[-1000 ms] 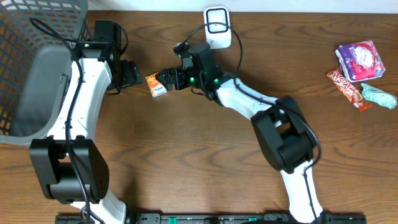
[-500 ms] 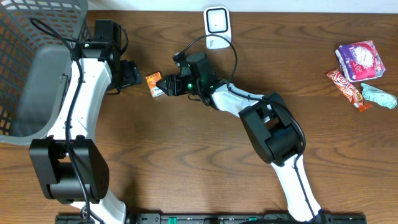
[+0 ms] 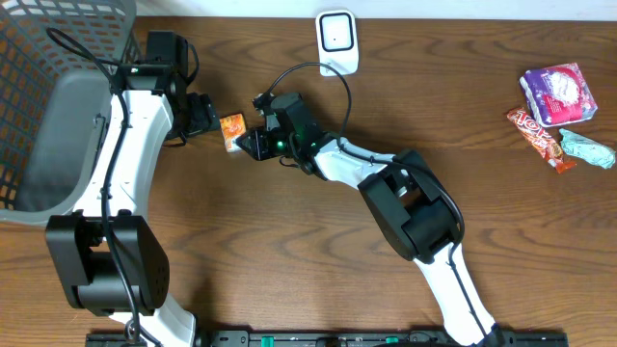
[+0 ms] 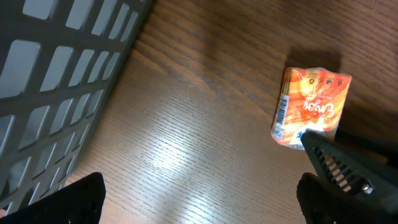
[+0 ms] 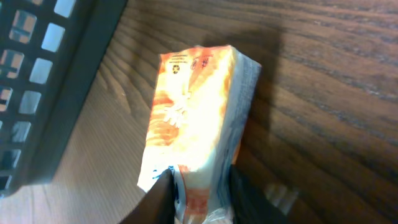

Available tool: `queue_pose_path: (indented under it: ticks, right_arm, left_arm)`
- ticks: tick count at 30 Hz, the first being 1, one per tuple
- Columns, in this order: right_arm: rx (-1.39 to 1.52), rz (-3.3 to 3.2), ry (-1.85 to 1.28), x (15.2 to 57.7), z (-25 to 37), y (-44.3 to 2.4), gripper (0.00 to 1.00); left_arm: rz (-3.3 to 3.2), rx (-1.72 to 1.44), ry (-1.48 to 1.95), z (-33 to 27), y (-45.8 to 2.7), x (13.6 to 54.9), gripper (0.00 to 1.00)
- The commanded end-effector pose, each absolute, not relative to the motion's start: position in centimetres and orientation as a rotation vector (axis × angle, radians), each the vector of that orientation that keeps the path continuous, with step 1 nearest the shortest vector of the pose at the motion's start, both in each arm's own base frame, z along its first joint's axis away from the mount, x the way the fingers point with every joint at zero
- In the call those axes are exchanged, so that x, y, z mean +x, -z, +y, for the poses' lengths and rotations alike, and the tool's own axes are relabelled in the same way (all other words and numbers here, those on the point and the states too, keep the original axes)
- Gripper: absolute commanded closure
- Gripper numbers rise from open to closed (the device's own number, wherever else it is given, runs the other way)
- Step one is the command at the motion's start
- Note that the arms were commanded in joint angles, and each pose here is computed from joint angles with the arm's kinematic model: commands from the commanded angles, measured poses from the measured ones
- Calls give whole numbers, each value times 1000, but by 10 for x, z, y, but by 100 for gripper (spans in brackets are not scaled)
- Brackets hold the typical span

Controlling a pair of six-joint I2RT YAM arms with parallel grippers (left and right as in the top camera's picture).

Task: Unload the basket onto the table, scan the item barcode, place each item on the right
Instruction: 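Grasp the orange tissue pack with the right gripper and lift, then raise the tissue pack to the scanner with the right gripper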

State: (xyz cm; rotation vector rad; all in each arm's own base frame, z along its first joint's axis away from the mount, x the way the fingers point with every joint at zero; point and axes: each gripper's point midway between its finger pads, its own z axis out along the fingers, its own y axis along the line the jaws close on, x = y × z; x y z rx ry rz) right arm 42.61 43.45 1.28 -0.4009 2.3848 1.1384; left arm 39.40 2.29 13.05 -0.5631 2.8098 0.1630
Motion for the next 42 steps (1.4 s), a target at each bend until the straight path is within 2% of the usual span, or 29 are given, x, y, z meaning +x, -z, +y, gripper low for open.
queue_pose_path:
  ticks: [1,3,4,10,20,32,42]
  right_arm:
    - [-366,2436,-1085,429,423,12,87]
    - [-353,2441,-1116,430,421,10,98]
    - [-334,2448,-1135,430,420,9,99]
    - [-299,2425,-1273,441,406,-21,99]
    - [-397,2261,-1669,457,339,-111,99]
    - [-524,2099,-1955,450,255,-136,99]
    - [-545,2058,-2013,447,245,-144,99]
  left_arm:
    - [2814,-593,-172,25,-128,393,2]
    - [2813,-593,-173,26,-128,393,2]
    - [2814,-593,-172,25,-128,393,2]
    - [2814,-593,-172,25,-128,393,2]
    - [2814,-593,-173,25,-128,393,2]
    - [2814,-593,-172,25,-128,393,2]
    - [2813,-593,-173,26,-128,393,2]
